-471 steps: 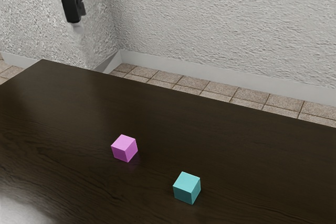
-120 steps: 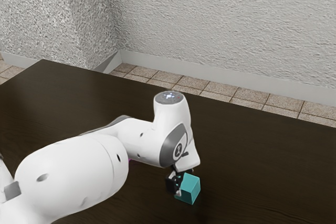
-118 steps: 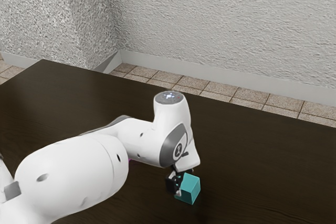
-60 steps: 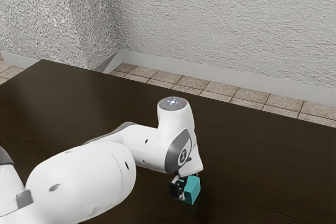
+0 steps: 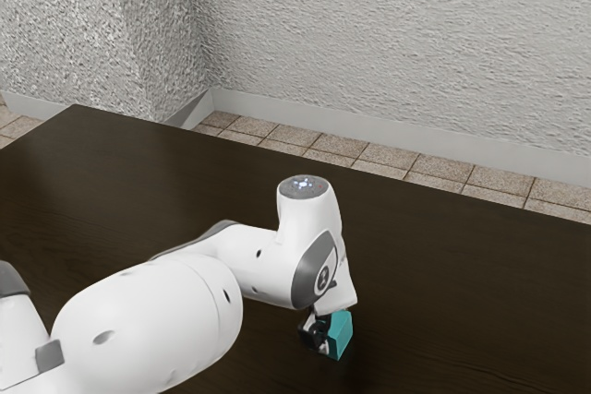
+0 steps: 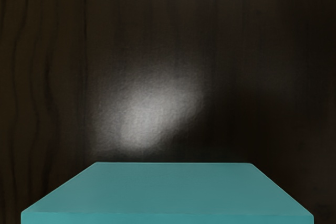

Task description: Pick up the blue block with one arm, and put the blue block on the pink block with one arm

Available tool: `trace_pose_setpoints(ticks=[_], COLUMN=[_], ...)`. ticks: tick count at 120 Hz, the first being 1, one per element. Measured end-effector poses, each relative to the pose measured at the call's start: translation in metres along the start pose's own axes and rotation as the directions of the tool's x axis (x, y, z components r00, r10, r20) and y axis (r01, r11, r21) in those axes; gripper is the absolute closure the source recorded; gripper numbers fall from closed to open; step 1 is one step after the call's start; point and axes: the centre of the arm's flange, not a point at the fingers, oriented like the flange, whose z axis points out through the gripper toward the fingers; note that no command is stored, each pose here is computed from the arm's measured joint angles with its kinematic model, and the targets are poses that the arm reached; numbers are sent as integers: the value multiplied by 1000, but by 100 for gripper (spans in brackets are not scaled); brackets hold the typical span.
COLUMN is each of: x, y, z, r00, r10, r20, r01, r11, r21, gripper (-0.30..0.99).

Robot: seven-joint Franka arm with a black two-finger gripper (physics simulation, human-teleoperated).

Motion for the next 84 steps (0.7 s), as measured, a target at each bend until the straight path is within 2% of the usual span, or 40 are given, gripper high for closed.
trace_pose_setpoints(ticks=[12, 40, 52, 62, 71, 78, 84], x=[1, 3, -3, -41, -103, -147, -184], y=[0, 0, -4, -6, -6, -10, -17], z=[0, -6, -33, -89, -139, -160, -152], r00=[1000, 1000, 997, 992, 985, 980, 980], r10=[2, 9, 0, -24, -48, -30, -14], r20=[-2, -20, -73, -122, -169, -197, -197], r01=[-2, -9, 1, 31, 60, 41, 17], r11=[1000, 1000, 1000, 998, 996, 998, 1000], r21=[1, 4, 19, 56, 66, 49, 11], gripper=[28, 31, 32, 32, 32, 32, 32])
